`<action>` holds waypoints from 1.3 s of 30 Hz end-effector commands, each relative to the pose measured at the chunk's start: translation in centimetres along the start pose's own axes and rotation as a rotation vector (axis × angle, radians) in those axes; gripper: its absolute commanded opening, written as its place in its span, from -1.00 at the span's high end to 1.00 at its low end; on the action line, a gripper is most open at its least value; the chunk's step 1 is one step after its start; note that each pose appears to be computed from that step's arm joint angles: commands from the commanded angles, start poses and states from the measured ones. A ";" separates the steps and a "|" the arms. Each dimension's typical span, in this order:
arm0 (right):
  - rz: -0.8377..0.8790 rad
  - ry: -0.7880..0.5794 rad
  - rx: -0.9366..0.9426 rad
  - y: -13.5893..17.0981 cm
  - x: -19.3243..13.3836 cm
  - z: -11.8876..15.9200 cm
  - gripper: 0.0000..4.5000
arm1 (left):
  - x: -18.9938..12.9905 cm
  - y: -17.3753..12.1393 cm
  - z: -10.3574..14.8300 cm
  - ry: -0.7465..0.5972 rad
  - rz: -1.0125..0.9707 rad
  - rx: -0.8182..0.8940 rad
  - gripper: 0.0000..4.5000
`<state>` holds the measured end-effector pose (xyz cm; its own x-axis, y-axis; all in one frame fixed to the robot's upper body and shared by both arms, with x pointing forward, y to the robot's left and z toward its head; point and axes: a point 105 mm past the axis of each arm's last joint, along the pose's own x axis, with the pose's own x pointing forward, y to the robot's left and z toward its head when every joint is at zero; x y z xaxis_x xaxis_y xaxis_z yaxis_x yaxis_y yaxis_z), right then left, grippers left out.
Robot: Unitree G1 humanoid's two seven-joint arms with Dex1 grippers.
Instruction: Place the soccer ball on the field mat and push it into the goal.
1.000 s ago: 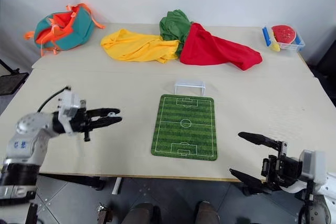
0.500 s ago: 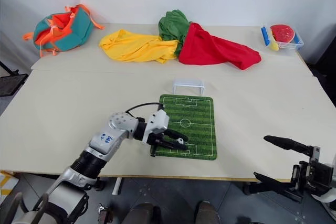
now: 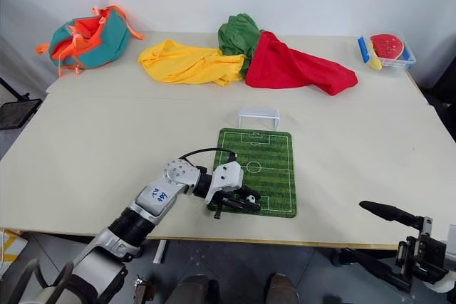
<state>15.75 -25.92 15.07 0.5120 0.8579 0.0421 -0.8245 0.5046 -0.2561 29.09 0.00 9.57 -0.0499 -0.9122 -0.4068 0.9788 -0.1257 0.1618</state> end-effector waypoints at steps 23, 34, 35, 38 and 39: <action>0.014 -0.018 0.071 1.0 1.6 -0.2 -1.00 | -0.8 0.4 3.3 -0.175 0.010 0.141 -0.60; -0.007 -0.067 0.013 0.8 1.1 -0.1 -1.00 | -9.7 -1.4 2.5 -0.260 0.079 0.105 -0.52; 0.001 -0.064 0.015 0.8 1.1 -0.1 -1.00 | -10.3 -2.3 1.7 -0.237 0.073 0.080 -0.43; 0.013 -0.053 0.008 0.7 0.8 -0.1 -1.00 | -10.4 -4.6 0.1 -0.197 0.049 0.051 -0.07; 0.015 -0.050 0.002 0.6 0.8 -0.1 -1.00 | -10.3 -5.0 -0.2 -0.188 0.046 0.033 0.08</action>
<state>15.92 -24.54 14.10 0.4947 0.8645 0.0890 -0.8385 0.5017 -0.2126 25.46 10.79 11.60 -0.0137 -0.9708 -0.2397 0.9861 -0.0528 0.1577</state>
